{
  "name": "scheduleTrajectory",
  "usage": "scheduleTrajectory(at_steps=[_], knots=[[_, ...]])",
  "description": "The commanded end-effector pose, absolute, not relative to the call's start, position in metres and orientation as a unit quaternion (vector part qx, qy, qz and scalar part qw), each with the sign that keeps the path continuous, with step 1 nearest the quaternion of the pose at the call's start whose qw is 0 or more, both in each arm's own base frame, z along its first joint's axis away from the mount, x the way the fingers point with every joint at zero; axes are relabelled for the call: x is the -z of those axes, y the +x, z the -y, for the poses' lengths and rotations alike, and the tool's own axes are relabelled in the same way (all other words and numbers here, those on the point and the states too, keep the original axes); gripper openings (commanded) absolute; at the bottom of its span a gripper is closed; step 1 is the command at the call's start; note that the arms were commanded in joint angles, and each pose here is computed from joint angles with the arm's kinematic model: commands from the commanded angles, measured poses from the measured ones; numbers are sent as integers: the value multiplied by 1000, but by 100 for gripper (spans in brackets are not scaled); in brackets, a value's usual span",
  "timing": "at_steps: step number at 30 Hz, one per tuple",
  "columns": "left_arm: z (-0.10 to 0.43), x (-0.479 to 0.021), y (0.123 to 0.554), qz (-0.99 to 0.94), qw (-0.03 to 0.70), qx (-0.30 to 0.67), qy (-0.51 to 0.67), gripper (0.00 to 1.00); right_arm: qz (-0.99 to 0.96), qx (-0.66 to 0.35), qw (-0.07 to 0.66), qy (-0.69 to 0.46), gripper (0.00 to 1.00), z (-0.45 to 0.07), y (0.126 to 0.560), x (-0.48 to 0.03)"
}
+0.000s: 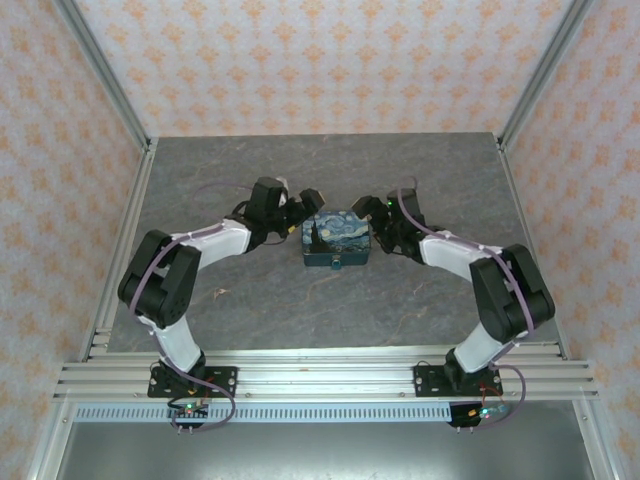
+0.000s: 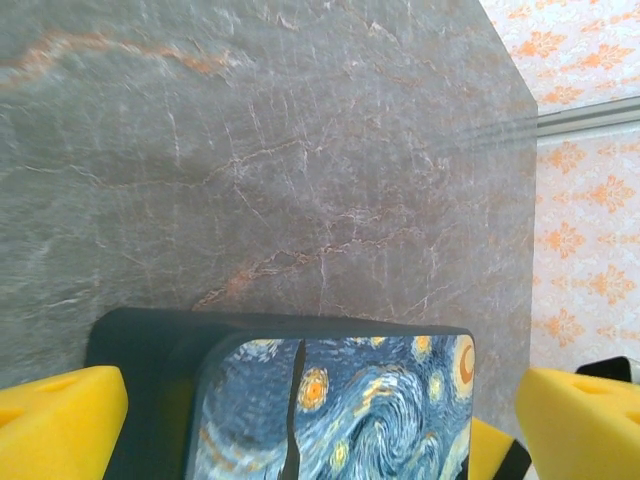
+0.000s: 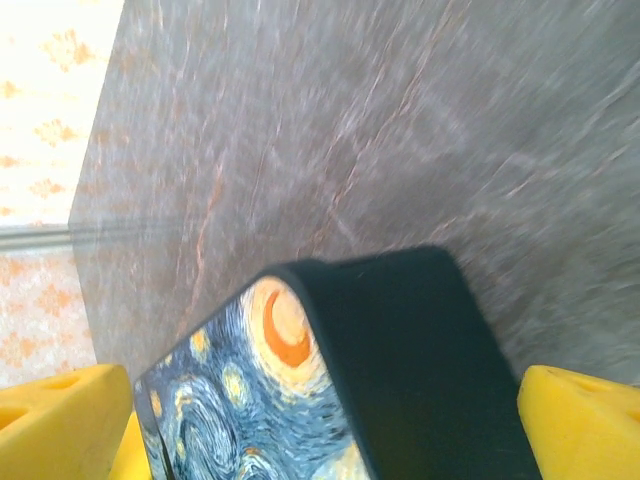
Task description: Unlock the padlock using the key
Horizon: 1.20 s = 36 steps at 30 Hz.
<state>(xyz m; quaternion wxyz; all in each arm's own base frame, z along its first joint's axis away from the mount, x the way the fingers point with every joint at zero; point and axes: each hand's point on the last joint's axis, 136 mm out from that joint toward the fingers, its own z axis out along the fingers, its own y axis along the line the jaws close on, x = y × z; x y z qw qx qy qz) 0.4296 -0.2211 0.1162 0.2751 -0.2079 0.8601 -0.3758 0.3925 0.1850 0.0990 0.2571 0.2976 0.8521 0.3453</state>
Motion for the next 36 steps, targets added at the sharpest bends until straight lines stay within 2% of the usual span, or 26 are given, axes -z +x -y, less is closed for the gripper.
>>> scheduleTrajectory(at_steps=[1, 6, 8, 10, 11, 16, 21, 27, 31, 36], knots=[[194, -158, 424, -858, 323, 352, -191, 100, -861, -301, 293, 287, 99, -152, 389, -118], [154, -184, 405, -868, 359, 279, -198, 100, -900, -141, 316, 266, 99, -101, 377, -134], [141, -191, 396, -876, 361, 250, -198, 100, -889, -64, 336, 304, 99, -70, 373, -143], [125, -193, 384, -879, 360, 218, -223, 100, -880, -44, 346, 321, 99, -56, 370, -154], [119, -193, 379, -880, 360, 208, -231, 100, -878, -56, 347, 325, 99, -54, 370, -156], [93, -194, 350, -873, 364, 177, -271, 100, -836, -243, 372, 321, 99, -69, 374, -162], [65, -196, 318, -863, 370, 141, -313, 100, -860, -236, 343, 295, 99, -72, 370, -147], [46, -177, 285, -849, 332, 120, -393, 100, -844, -248, 370, 298, 99, -69, 364, -140], [34, -155, 266, -812, 305, 117, -485, 100, -847, -310, 346, 258, 99, -94, 360, -138], [25, -123, 250, -752, 268, 110, -592, 97, -851, -368, 298, 227, 88, -128, 351, -130]])
